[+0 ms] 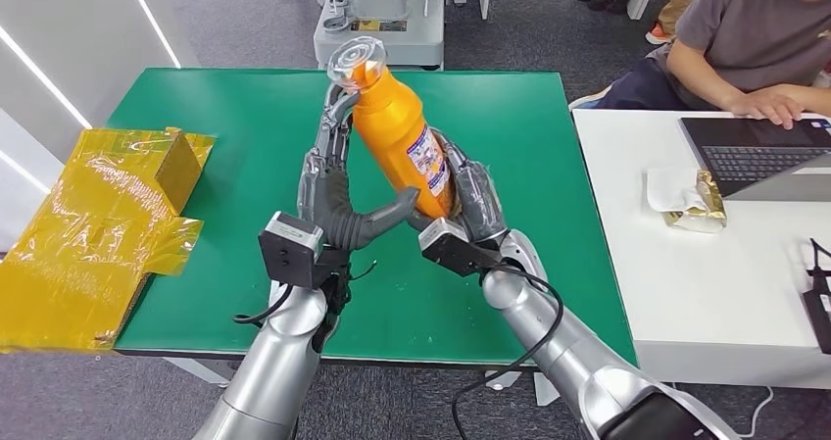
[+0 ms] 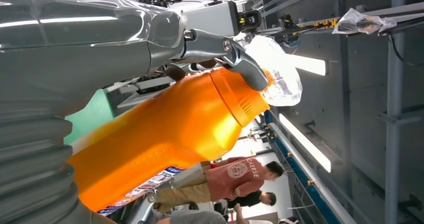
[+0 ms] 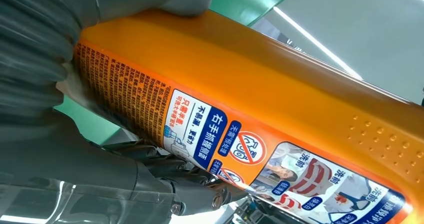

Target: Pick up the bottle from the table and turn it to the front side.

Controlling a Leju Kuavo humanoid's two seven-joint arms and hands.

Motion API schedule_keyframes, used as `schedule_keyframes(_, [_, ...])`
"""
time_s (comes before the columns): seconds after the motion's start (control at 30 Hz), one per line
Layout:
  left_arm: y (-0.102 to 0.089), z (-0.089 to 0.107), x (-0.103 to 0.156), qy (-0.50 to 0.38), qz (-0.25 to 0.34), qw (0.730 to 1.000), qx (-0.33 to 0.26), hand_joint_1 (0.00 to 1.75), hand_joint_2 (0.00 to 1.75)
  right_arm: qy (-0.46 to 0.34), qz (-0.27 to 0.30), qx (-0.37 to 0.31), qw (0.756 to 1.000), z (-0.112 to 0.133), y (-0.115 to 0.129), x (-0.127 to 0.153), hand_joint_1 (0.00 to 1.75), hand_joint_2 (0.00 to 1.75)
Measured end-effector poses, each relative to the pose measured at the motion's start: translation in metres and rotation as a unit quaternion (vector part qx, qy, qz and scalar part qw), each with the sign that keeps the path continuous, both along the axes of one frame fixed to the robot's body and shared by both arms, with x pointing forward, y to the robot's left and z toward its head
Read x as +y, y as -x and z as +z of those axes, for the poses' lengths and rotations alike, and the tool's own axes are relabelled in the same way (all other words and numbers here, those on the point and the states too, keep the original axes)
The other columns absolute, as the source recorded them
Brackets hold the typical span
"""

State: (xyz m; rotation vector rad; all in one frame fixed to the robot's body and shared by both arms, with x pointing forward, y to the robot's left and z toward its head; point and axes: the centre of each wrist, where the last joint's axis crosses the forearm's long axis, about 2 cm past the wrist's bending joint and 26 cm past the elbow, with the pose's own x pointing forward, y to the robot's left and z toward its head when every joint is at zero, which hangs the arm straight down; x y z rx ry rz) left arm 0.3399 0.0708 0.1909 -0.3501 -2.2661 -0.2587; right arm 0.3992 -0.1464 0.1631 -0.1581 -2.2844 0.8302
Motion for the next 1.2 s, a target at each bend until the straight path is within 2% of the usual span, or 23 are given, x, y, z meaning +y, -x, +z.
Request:
schedule_keyframes(0.3, [-0.002, -0.002, -0.001, 0.003, -0.005, 1.0, 0.023, 0.0, 1.75, 0.004, -0.012, 0.005, 1.0, -0.007, 0.001, -0.001, 1.75, 1.75])
schedule_keyframes(0.6, [-0.005, -0.004, 0.0, 0.008, 0.007, 1.0, 0.028, 0.0, 1.75, -0.023, -0.079, -0.038, 0.996, -0.009, 0.007, 0.0, 1.75, 1.75])
schedule_keyframes(0.93, [-0.006, -0.022, 0.008, 0.0, 0.025, 0.999, 0.048, 0.0, 1.75, -0.058, -0.106, -0.09, 0.989, 0.008, 0.007, -0.005, 1.75, 1.75])
schedule_keyframes(1.2, [-0.007, -0.029, 0.012, -0.006, 0.028, 0.998, 0.054, 0.0, 1.75, -0.077, -0.115, -0.1, 0.985, 0.011, 0.011, -0.01, 1.75, 1.75])
